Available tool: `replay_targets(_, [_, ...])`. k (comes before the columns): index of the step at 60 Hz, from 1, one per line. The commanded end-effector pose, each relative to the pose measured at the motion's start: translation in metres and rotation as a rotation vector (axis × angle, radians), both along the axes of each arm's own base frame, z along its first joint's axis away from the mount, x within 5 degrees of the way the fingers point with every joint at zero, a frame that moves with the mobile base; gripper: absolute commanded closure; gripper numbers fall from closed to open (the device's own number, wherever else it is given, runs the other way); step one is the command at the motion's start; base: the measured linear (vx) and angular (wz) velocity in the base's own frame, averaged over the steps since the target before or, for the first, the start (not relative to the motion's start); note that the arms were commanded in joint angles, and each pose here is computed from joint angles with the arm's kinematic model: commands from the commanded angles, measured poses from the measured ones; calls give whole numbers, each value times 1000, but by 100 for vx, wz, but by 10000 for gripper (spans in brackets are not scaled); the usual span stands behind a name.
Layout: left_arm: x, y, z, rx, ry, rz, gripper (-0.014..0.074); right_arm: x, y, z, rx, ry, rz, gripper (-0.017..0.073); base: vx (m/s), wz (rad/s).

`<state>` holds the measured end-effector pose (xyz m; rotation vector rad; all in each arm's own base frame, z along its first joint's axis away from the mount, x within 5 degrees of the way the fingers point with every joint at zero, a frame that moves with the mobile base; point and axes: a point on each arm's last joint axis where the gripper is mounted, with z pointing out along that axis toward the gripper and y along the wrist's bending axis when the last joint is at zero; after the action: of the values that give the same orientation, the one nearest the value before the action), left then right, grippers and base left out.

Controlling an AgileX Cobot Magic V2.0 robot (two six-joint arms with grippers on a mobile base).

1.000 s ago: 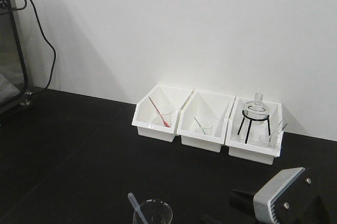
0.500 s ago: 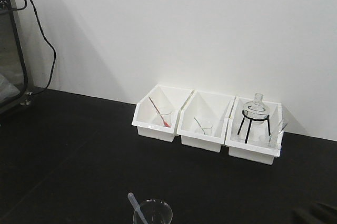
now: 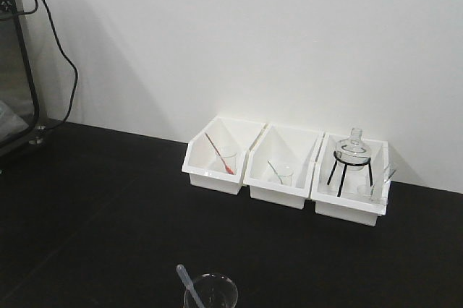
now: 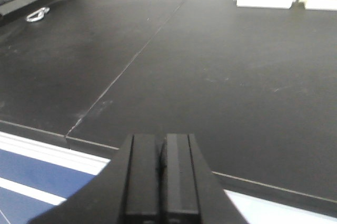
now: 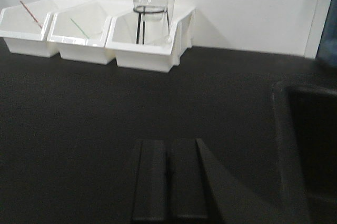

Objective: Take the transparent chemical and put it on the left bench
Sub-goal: 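Open the right gripper and withdraw it from the beaker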

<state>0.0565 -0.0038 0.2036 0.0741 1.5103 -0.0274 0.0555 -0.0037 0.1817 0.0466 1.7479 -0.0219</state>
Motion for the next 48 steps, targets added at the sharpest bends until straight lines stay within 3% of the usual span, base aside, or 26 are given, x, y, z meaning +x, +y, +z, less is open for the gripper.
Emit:
replay_targets(1, [-1,0,3,-14,-81,-1,597,1,2,7,31,-114,29,566,0,1])
replay_targets(48, [-1,0,3,-14,-81,-1,597,1,3,12,32,-158,43,566,0,0])
